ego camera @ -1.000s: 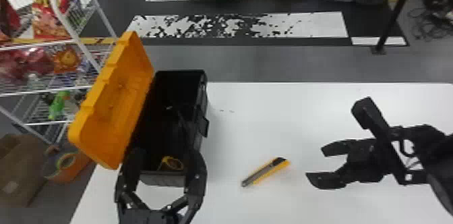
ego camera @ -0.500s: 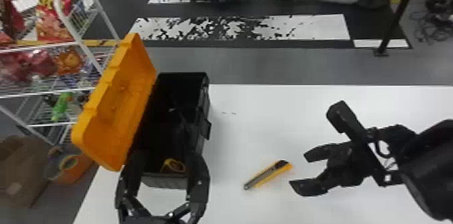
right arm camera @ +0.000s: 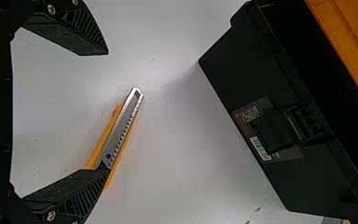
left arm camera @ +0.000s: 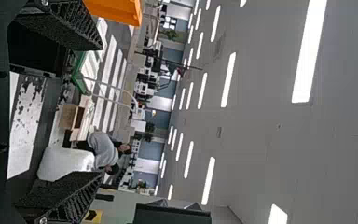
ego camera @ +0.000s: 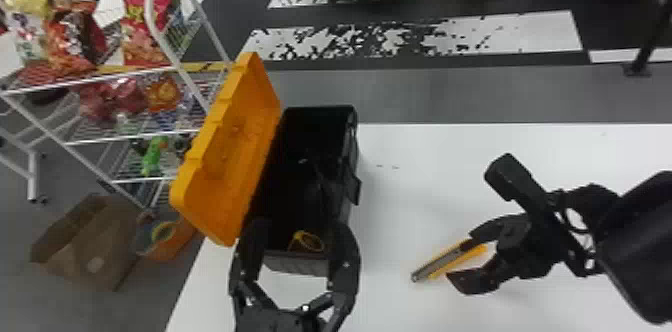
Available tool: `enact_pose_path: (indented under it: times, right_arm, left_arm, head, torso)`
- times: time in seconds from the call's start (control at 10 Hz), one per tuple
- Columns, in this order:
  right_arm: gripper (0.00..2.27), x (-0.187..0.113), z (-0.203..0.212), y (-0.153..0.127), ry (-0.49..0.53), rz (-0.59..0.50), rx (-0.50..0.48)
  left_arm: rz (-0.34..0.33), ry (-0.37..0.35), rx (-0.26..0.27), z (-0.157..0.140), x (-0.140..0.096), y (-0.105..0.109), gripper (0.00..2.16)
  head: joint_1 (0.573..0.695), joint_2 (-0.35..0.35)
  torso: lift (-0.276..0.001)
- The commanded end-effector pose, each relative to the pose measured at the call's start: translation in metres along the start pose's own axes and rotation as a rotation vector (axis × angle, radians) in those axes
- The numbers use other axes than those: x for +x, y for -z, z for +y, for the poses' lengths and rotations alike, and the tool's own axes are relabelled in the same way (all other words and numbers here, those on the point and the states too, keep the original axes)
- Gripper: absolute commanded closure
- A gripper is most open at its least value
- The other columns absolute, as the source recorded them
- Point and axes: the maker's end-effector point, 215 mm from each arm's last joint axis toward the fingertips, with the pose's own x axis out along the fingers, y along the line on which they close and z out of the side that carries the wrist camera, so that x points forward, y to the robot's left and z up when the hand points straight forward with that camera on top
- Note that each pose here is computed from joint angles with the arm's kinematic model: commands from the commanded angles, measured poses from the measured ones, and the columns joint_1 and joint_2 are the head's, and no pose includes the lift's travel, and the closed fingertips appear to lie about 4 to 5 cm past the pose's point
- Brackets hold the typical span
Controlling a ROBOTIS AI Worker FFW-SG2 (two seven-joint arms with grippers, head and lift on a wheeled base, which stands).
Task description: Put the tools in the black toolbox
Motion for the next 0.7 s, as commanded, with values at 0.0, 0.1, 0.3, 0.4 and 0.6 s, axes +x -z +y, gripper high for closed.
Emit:
enact_pose_path:
  times: [0.0, 0.1, 0.3, 0.4, 0.6]
  right_arm:
    - [0.11, 0.011, -0.001, -0.005, 0.005, 0.026, -0.002]
    - [0.11, 0.019, 0.001, -0.007, -0.001, 0.037, -0.002]
    - [0.11, 0.036, 0.005, -0.003, -0.010, 0.063, -0.006]
    - [0.11, 0.044, 0.007, -0.004, -0.015, 0.064, -0.012]
    - [0.11, 0.056, 0.011, -0.011, -0.023, 0.061, -0.025]
  left_arm:
    - [0.003, 0.000, 0.000, 0.001, 0.001, 0.003, 0.04]
    - [0.001, 0.002, -0.002, 0.001, 0.002, 0.003, 0.04]
    - [0.003, 0.002, -0.001, 0.002, 0.003, 0.004, 0.04]
    - [0.003, 0.001, -0.002, 0.003, 0.003, 0.004, 0.04]
    - [0.005, 0.001, -0.001, 0.003, 0.002, 0.005, 0.04]
  head:
    - [0.695, 0.311]
    - [0.695, 0.319]
    - [0.695, 0.336]
    - [0.695, 0.348]
    - [0.695, 0.350]
  torso:
    - [-0.039]
    - [-0.039]
    - [-0.039]
    - [-0.039]
    - [-0.039]
